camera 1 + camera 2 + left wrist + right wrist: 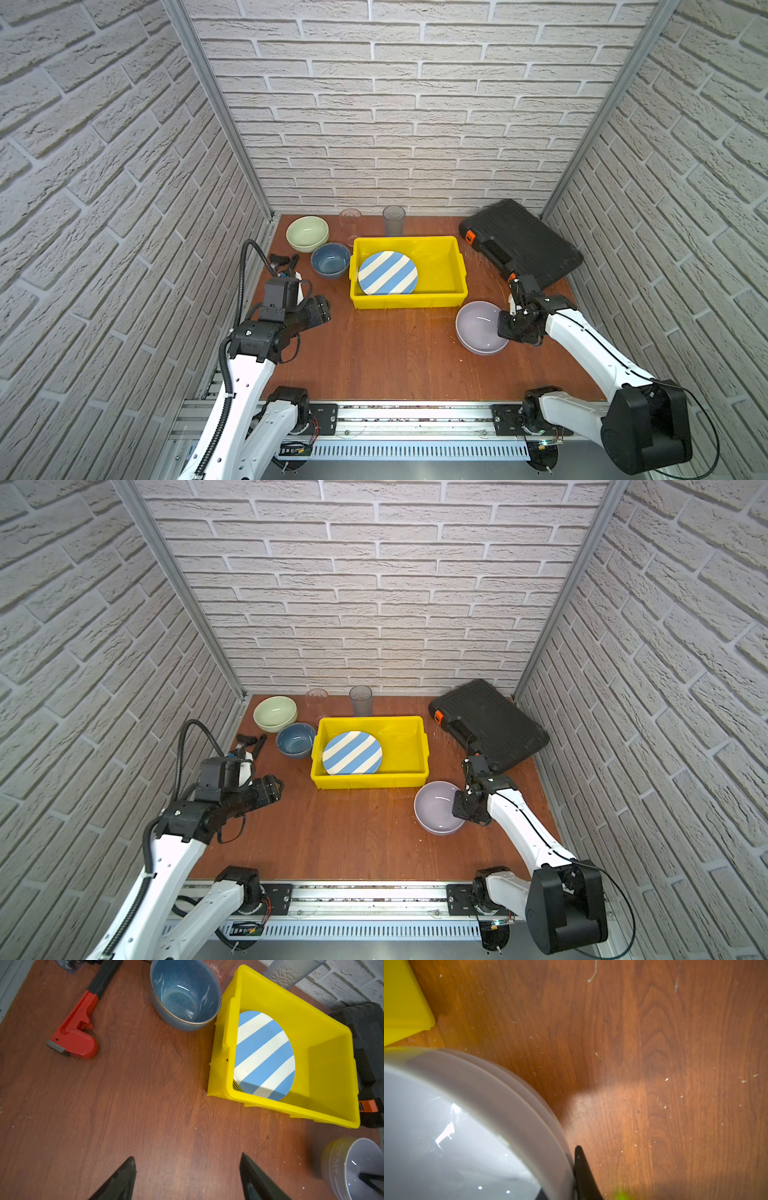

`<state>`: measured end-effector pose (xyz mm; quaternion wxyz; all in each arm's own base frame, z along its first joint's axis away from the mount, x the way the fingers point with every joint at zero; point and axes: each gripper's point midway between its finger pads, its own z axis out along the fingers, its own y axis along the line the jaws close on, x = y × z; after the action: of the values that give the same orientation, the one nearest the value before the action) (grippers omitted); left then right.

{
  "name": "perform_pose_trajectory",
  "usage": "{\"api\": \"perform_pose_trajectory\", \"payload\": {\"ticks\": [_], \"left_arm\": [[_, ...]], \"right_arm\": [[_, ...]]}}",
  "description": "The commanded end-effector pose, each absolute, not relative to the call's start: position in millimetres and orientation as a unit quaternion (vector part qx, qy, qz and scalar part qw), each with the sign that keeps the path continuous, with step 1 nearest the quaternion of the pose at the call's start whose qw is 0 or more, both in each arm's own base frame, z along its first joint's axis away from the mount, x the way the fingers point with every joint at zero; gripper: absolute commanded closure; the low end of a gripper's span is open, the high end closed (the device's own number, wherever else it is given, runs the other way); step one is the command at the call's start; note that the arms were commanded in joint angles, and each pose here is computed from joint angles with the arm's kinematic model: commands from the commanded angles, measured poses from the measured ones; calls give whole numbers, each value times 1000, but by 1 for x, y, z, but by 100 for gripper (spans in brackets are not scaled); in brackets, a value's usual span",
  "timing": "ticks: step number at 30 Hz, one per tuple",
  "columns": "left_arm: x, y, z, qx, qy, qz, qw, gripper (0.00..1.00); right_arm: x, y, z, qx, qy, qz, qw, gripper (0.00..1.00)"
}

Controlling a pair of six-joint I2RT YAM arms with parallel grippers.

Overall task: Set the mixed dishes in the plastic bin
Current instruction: 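Lift the lavender bowl and carry it over the bin with the right gripper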

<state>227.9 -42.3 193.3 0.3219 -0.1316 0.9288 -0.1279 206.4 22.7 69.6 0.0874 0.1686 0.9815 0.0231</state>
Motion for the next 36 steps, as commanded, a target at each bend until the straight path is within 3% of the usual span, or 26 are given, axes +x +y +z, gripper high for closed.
{"api": "perform_pose_trajectory", "payload": {"ticks": [1,17,36], "left_arm": [[242,-35,215,-125,920,-119,353,20],[242,-26,206,-143,914,-145,352,12],[231,-36,198,-134,915,-172,341,6]], "right_arm": [[216,42,88,147,981,53,112,94],[236,102,171,-20,976,131,171,94],[337,167,237,-45,949,224,217,95]]}}
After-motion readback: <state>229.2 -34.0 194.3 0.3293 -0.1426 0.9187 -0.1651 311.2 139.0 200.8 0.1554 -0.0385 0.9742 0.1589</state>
